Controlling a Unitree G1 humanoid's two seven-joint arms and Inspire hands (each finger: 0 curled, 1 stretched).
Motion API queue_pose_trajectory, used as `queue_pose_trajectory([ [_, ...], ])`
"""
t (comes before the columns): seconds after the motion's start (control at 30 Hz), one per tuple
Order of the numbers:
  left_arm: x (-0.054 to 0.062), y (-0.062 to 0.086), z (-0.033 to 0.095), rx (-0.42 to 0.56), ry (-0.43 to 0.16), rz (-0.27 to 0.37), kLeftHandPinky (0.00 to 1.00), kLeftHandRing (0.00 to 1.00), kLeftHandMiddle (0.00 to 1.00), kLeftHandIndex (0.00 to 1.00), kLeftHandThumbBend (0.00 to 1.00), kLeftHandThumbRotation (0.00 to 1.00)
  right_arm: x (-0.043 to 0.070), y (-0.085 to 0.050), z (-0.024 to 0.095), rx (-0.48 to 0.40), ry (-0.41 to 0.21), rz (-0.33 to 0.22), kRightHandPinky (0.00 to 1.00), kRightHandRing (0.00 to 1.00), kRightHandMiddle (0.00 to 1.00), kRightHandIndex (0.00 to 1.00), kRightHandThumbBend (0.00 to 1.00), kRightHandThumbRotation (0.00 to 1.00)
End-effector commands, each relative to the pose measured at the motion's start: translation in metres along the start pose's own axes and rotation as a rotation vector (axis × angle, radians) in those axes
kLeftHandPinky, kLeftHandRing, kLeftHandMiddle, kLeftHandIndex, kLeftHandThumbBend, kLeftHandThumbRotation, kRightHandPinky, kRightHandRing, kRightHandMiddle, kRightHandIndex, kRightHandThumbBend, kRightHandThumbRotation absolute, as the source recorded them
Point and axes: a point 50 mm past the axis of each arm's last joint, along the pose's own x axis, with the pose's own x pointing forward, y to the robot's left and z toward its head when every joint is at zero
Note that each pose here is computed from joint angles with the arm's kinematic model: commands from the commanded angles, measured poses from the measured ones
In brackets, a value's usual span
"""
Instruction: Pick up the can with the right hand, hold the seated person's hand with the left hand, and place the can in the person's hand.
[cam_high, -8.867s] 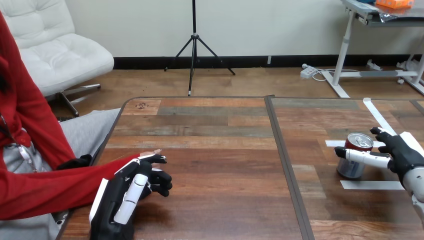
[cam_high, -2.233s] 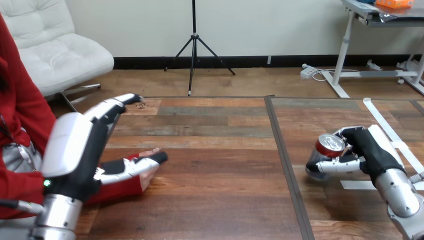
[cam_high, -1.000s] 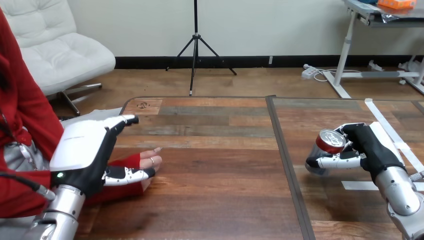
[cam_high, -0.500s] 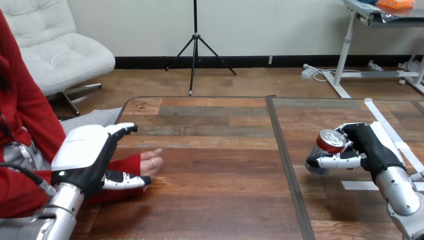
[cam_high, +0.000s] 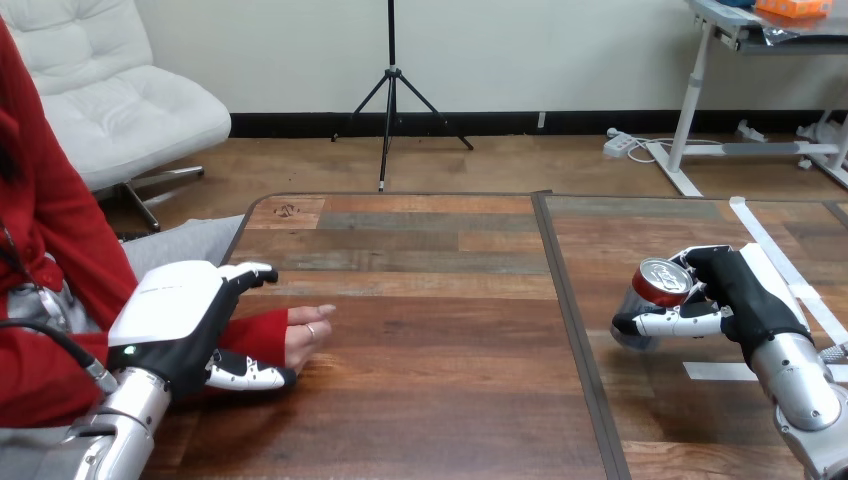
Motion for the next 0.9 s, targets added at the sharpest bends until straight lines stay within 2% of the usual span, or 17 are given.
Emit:
queue_pose_trajectory([
  [0.0, 0.0187, 0.0291, 0.0025, 0.03, -0.008, 0.048, 0.74, 0.78, 0.8, 0.79, 0.96, 0.28, 0.0196, -0.0282, 0.0472, 0.022, -0.157, -0.1, 0.22, 0.27, 0.34, 0.45, 0.85, 0.0],
  [0.2, 0.0202, 0.0316, 0.0012, 0.038, 0.015, 0.014, 0.76, 0.8, 0.82, 0.8, 0.95, 0.27, 0.0194, -0.0284, 0.0469, 0.02, -0.157, -0.099, 0.2, 0.25, 0.32, 0.45, 0.85, 0.0],
  [0.5, 0.0217, 0.0341, -0.0007, 0.022, 0.034, -0.013, 0.76, 0.8, 0.82, 0.8, 0.94, 0.24, 0.019, -0.0284, 0.0464, 0.027, -0.16, -0.099, 0.24, 0.29, 0.36, 0.45, 0.85, 0.0],
  [0.87, 0.0241, 0.0364, -0.0026, 0.026, 0.064, -0.051, 0.75, 0.79, 0.82, 0.8, 0.94, 0.22, 0.0191, -0.0284, 0.0461, 0.037, -0.156, -0.097, 0.23, 0.29, 0.36, 0.46, 0.84, 0.0],
])
